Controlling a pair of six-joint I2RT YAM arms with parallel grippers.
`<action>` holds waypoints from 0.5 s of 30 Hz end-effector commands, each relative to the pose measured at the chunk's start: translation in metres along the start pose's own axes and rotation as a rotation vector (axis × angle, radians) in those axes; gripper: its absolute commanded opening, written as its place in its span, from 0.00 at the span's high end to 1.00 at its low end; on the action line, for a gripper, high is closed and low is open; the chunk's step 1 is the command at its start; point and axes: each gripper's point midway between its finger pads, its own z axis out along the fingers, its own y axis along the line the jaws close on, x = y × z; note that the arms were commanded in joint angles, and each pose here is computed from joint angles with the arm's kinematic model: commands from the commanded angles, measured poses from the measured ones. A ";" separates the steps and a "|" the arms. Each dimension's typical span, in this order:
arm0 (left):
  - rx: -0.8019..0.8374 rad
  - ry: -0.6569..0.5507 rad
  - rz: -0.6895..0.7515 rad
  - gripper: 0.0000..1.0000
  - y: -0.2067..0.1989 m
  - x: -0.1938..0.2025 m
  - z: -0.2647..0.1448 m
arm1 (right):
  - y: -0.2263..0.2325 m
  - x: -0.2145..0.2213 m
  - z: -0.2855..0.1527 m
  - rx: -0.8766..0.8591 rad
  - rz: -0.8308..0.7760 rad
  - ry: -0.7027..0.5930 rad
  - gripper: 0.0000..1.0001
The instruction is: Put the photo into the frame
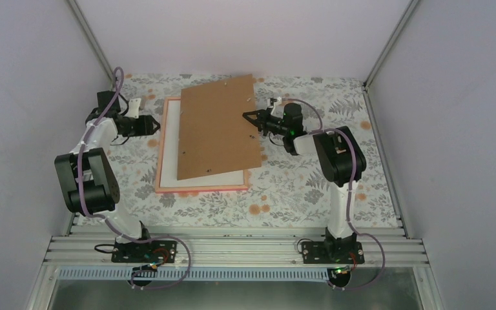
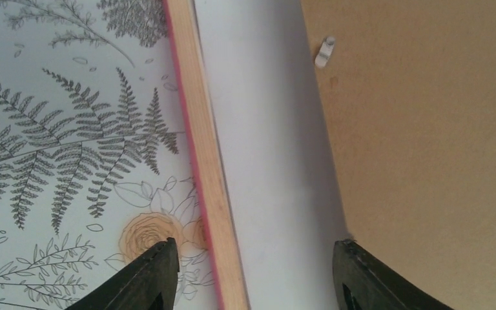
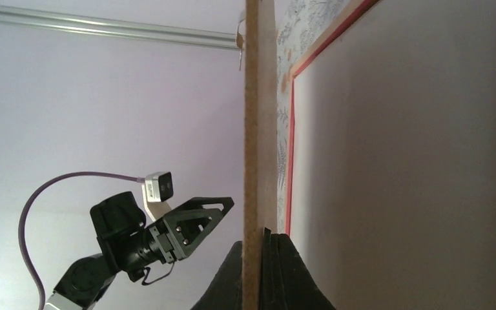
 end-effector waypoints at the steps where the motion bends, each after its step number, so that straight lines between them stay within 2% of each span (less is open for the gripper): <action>1: -0.038 0.052 -0.027 0.44 0.019 0.016 0.018 | 0.028 -0.011 0.016 -0.091 -0.044 -0.031 0.96; 6: -0.005 0.097 -0.044 0.58 0.023 0.027 0.036 | 0.017 -0.007 0.032 -0.080 -0.014 -0.012 0.96; 15: -0.001 0.155 -0.077 0.64 0.034 0.043 0.061 | -0.006 0.012 0.044 -0.046 0.041 0.011 0.96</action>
